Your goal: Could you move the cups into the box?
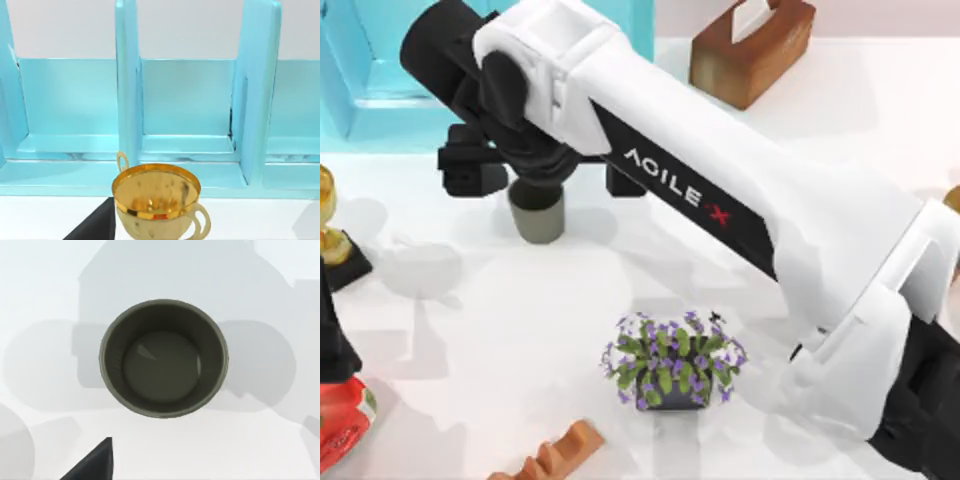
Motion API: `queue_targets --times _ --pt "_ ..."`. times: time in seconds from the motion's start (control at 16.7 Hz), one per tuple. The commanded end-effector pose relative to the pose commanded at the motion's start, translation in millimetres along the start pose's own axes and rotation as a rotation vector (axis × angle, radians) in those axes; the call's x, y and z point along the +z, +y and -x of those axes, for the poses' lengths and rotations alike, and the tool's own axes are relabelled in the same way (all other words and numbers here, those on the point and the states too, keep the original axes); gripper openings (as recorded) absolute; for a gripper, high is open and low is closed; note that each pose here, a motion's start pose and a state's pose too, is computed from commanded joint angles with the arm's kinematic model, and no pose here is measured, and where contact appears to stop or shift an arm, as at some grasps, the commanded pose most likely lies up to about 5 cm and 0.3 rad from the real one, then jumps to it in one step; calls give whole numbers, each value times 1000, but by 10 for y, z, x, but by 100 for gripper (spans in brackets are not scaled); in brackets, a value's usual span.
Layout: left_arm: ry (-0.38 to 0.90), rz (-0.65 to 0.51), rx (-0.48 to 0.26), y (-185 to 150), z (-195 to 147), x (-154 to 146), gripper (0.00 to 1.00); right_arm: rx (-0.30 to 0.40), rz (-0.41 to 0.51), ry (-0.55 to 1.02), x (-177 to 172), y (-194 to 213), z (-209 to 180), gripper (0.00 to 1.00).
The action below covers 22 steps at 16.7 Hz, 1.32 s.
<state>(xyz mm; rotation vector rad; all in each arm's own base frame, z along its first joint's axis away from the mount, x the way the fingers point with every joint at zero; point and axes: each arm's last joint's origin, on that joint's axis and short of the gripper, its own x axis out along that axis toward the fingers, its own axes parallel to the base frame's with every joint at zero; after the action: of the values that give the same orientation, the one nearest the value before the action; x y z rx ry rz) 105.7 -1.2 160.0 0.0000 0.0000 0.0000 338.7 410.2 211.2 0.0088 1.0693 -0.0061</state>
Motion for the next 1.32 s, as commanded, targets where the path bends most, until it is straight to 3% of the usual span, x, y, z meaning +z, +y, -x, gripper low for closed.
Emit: queue_targets --times 0.3,0.72,1.02,1.32 --pt "0 0 0 0 0 0 100 -3 1 4 3 1 -86 100" --pt "0 0 0 0 0 0 100 -1 0 0 -3 -2 -939 100" --pt "0 0 0 0 0 0 100 0 0 0 -5 -7 -995 100" --pt "0 0 0 0 0 0 100 0 0 0 -5 -7 -995 62"
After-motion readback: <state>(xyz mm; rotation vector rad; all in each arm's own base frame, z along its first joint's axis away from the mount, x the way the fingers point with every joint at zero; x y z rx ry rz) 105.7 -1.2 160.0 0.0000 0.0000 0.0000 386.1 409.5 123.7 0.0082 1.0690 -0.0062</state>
